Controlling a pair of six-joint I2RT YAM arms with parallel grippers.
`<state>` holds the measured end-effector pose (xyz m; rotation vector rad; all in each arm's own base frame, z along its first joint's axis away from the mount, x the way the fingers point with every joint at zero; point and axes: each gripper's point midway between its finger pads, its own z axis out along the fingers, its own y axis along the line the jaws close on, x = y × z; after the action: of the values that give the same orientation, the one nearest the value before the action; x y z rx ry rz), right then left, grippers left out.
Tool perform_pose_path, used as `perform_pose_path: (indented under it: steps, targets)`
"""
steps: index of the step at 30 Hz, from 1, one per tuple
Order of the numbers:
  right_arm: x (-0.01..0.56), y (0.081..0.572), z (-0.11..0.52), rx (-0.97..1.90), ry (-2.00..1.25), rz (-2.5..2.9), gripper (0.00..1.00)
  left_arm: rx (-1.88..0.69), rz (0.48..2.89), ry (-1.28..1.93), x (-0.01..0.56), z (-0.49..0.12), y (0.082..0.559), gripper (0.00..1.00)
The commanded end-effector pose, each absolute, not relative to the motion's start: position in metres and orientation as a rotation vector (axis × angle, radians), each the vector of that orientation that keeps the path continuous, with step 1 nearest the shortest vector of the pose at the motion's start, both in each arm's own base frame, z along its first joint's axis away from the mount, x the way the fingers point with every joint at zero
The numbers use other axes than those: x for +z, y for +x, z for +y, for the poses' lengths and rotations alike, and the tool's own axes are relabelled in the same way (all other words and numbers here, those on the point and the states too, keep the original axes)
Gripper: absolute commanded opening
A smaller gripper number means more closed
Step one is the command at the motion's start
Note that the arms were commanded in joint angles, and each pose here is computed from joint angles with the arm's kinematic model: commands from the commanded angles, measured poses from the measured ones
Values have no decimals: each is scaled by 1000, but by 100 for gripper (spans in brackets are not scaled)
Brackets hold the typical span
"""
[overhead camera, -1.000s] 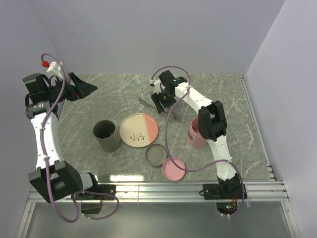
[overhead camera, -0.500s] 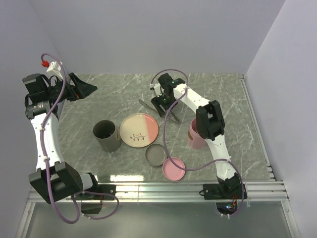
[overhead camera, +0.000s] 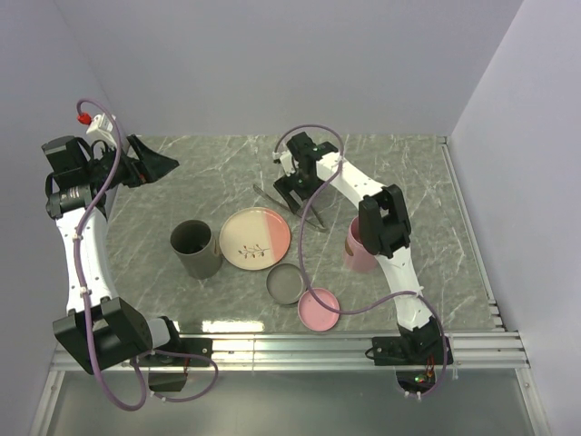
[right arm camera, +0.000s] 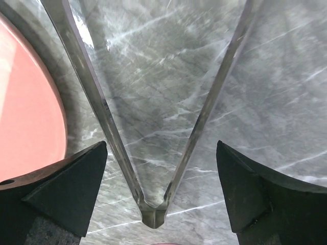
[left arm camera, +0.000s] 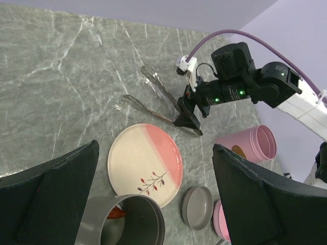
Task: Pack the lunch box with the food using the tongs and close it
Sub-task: Place the clamp at the center of the board, then pick up the box lid from the center of the board.
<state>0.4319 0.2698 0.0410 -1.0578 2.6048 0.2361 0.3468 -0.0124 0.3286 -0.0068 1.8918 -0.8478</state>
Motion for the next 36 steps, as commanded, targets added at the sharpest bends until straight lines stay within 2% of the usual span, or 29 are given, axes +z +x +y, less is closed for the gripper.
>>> perform_pose_path:
  steps: [1,7,11,15,21,28,31,36]
  targets:
    - [103,449,280,234,-1008,2461,94,-806,1832,88,356,-17,336,99]
    - [183,448,285,292,-982,2279,95,-796,1828,118,363,-20,331,99]
    - [229,421,281,362,-1010,2166,100,-767,1850,115,362,-17,329,99]
    - [250,392,277,432,-1062,2110,100,-719,1846,145,362,-15,328,99]
    - [239,323,281,515,-1218,2105,100,-672,1776,203,368,-21,314,99]
    - [172,217,294,367,-1530,2050,100,-731,1792,252,360,-32,302,99]
    - [155,187,297,385,-1596,2044,100,-774,1782,272,362,-39,297,99]
    - [136,173,300,395,-1650,2016,99,-807,1736,327,368,-48,287,99]
